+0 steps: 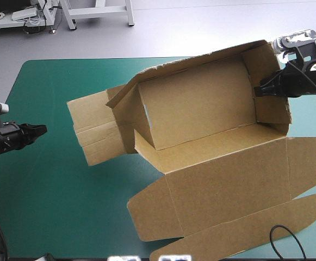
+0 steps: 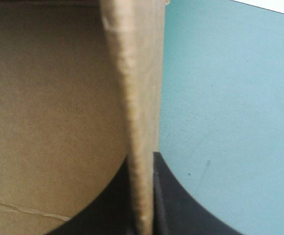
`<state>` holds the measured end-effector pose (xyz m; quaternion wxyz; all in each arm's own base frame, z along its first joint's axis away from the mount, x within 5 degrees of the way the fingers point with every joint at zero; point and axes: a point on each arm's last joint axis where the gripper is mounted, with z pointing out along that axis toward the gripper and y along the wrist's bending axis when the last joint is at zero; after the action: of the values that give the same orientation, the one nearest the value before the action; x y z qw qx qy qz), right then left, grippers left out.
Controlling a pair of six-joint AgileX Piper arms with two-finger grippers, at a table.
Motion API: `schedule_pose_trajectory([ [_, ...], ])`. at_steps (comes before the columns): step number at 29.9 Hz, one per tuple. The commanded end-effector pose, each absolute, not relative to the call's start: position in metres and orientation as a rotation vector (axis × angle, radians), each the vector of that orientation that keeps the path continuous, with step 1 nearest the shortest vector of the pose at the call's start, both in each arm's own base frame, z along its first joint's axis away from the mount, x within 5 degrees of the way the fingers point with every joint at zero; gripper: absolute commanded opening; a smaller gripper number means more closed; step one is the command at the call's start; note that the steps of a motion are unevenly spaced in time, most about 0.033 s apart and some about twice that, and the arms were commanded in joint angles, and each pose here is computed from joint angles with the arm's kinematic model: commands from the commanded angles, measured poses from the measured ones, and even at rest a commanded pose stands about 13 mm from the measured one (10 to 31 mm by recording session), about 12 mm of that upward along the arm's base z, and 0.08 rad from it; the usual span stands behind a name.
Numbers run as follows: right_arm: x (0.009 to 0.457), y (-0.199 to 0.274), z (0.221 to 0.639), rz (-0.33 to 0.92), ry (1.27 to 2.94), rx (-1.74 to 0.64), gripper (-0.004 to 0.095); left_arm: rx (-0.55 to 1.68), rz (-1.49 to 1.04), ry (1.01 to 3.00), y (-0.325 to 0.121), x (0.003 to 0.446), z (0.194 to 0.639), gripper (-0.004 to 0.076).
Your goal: Fold the box
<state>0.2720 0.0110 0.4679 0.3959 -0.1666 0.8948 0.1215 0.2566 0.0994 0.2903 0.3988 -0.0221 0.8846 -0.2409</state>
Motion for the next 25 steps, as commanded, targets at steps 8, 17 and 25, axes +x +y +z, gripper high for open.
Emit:
schedule_pose_trajectory([
  [8, 0.254, 0.026, 0.494, 0.5, 2.115, -0.459, -0.0018, 0.008, -1.081, 1.97, 0.098, 0.292, 0.269, 0.0015],
  [17, 0.253, 0.032, 0.498, 0.583, 2.066, -0.486, -0.0018, 0.229, -1.242, 1.95, 0.029, 0.317, 0.258, 0.0015],
  [25, 0.254, 0.03, 0.497, 0.548, 2.08, -0.485, -0.0018, 0.391, -1.357, 1.93, -0.027, 0.319, 0.262, 0.0015],
])
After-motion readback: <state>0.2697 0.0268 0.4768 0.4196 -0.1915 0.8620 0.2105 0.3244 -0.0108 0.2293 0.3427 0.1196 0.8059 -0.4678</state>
